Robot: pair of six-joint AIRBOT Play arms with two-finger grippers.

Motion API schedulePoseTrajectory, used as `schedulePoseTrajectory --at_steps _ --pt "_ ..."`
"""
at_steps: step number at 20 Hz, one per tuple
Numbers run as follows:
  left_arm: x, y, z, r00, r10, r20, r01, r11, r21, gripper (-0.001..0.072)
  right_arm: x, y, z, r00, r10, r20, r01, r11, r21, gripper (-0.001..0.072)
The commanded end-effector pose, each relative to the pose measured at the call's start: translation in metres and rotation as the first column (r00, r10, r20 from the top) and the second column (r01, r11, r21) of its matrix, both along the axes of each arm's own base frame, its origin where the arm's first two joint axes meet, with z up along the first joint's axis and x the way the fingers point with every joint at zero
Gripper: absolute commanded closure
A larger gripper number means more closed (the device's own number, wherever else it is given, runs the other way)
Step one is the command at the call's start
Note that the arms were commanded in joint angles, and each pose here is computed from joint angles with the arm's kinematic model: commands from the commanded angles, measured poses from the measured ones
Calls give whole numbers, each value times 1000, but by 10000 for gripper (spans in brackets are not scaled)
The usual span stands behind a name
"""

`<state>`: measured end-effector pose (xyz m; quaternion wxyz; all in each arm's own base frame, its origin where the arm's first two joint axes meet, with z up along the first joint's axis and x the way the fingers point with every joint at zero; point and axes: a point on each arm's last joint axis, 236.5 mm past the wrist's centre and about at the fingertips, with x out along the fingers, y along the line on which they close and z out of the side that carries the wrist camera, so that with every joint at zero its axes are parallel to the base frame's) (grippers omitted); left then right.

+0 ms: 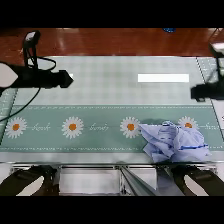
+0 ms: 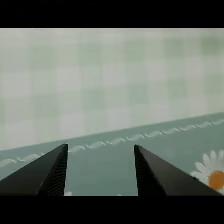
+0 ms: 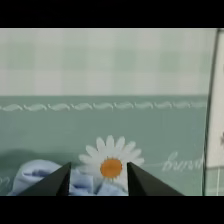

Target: Fold the shirts.

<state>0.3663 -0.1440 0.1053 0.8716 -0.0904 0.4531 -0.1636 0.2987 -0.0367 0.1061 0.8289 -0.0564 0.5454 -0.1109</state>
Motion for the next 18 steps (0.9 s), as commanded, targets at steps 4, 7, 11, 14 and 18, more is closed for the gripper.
schedulePoseTrajectory --at_steps 4,7,11,14,18 --pt "-83 -59 -49 974 -202 -101 196 978 -74 199 -149 16 -65 955 -91 -281 142 975 168 298" --pt "-88 -69 -59 971 -221 -93 215 974 -74 199 -162 17 -107 926 -102 -363 170 972 161 298" --pt "-72 -66 -51 983 -180 -38 176 980 -88 199 -147 19 -156 927 -130 -352 199 965 168 298" --pt "-65 -64 -48 987 -158 -15 156 983 -92 200 -129 24 -181 925 -113 -363 192 963 188 298" --pt "-56 -64 -42 990 -140 25 142 985 -102 199 -117 45 -211 908 -70 -413 192 945 263 313"
